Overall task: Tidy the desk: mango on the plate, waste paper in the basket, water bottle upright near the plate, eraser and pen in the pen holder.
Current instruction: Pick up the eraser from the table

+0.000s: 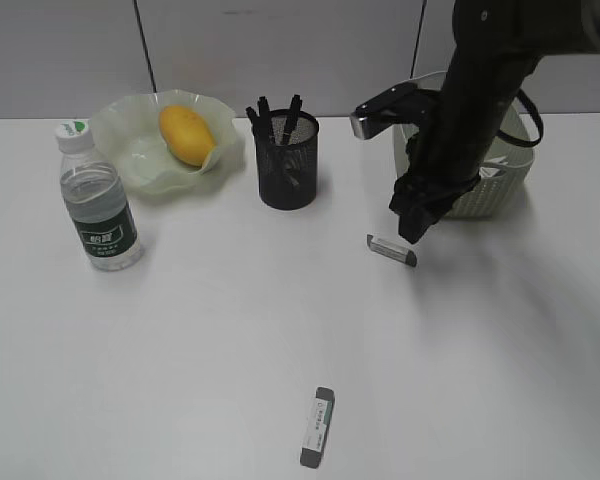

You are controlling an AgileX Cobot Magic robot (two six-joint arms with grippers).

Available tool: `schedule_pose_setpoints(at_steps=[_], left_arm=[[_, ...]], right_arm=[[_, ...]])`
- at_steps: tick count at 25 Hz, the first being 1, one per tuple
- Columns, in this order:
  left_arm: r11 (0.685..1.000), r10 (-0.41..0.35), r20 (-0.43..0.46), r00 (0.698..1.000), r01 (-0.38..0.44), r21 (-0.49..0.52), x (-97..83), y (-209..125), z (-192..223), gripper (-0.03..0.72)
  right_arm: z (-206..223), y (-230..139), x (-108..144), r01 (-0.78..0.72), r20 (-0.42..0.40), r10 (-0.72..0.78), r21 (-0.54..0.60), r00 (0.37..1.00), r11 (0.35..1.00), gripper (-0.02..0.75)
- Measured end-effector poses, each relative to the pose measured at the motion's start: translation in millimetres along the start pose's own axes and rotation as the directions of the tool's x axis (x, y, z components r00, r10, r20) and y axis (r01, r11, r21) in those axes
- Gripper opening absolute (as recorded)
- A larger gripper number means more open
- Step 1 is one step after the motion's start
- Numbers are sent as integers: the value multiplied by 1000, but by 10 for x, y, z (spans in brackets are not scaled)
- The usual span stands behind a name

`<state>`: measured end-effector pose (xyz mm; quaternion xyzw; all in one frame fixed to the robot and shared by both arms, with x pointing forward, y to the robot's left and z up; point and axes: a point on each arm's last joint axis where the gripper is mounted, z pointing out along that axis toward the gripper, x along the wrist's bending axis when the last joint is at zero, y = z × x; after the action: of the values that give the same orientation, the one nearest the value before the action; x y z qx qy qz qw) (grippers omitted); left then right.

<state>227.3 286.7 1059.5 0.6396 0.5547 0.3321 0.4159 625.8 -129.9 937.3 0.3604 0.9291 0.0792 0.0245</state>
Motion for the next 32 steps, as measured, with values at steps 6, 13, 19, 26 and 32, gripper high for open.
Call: schedule_pose_setpoints(at_steps=[6,13,19,26,32], left_arm=[[1000,7,-7,1000,-7,-10,6,8,3,443],[1000,8,-6,1000,-9,-9,6,6,5,443],[1000,8,-6,1000,-9,-9,6,6,5,443],[1000,8,-6,1000,-9,-9,6,6,5,443],[1000,8,-6,1000,-9,-9,6,6,5,442]], right_arm=[[133,214,63,74,48,-72,-31,996,997,360],[321,362,-22,101,75,-99,-20,992,995,355],[362,345,-16,97,59,-97,6,994,995,310],[458,307,-3,91,31,-93,47,995,995,306],[494,317,-12,93,31,-94,51,995,994,301]])
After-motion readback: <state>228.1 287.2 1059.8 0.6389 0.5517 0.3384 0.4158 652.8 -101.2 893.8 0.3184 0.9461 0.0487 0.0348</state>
